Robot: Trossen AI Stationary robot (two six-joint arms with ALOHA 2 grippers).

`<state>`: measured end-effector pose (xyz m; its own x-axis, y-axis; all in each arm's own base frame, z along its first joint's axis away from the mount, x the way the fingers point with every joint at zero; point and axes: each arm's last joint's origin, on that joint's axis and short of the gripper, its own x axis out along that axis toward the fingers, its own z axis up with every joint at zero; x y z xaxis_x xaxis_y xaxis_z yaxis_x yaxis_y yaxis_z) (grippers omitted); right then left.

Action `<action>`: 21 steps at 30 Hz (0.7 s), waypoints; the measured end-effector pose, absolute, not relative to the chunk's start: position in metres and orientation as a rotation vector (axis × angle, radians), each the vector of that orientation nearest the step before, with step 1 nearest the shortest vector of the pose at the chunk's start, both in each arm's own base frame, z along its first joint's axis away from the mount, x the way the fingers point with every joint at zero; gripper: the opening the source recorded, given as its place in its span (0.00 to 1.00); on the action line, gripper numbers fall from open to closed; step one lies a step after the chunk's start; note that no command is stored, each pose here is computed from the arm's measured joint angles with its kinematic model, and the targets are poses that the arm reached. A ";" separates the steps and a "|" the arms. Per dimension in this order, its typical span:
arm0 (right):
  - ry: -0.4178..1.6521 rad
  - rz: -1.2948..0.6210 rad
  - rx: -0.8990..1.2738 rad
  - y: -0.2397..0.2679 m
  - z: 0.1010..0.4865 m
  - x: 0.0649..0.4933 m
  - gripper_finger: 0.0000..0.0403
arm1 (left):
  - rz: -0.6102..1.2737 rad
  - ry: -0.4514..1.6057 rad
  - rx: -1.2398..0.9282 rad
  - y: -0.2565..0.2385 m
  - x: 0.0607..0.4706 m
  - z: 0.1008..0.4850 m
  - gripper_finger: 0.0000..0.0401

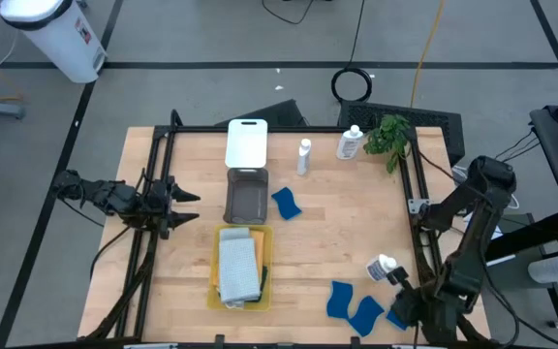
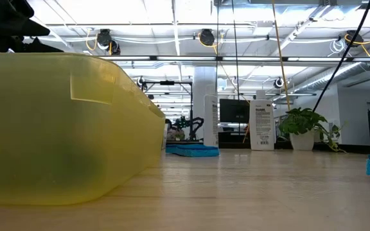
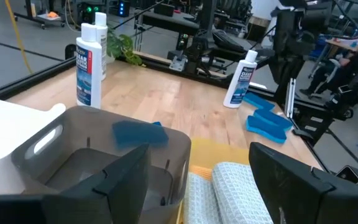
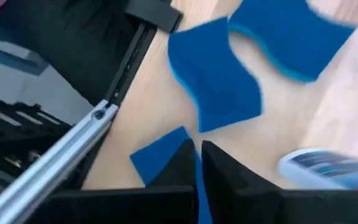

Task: Pick & Place Kitchen Items
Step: Put the blue sponge into the black bin

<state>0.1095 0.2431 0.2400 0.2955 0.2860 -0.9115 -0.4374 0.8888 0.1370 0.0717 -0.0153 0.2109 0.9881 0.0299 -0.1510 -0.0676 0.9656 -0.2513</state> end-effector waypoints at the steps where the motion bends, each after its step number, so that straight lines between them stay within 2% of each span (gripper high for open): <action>1: 1.191 0.467 -0.132 0.246 0.236 0.108 0.00 | 0.050 0.147 -0.259 -0.015 0.072 0.211 0.68; 12: 1.438 0.314 0.047 0.249 0.171 0.106 0.00 | 0.049 0.146 -0.259 -0.015 0.072 0.211 0.68; 21: 1.459 0.232 0.088 0.226 0.152 0.126 0.00 | 0.049 0.147 -0.258 -0.015 0.072 0.211 0.68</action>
<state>0.1259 0.2255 0.1516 0.0941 0.2094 -0.9733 -0.1033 0.9744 0.1996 0.0717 -0.0153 0.2109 0.9881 0.0295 -0.1509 -0.0670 0.9659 -0.2501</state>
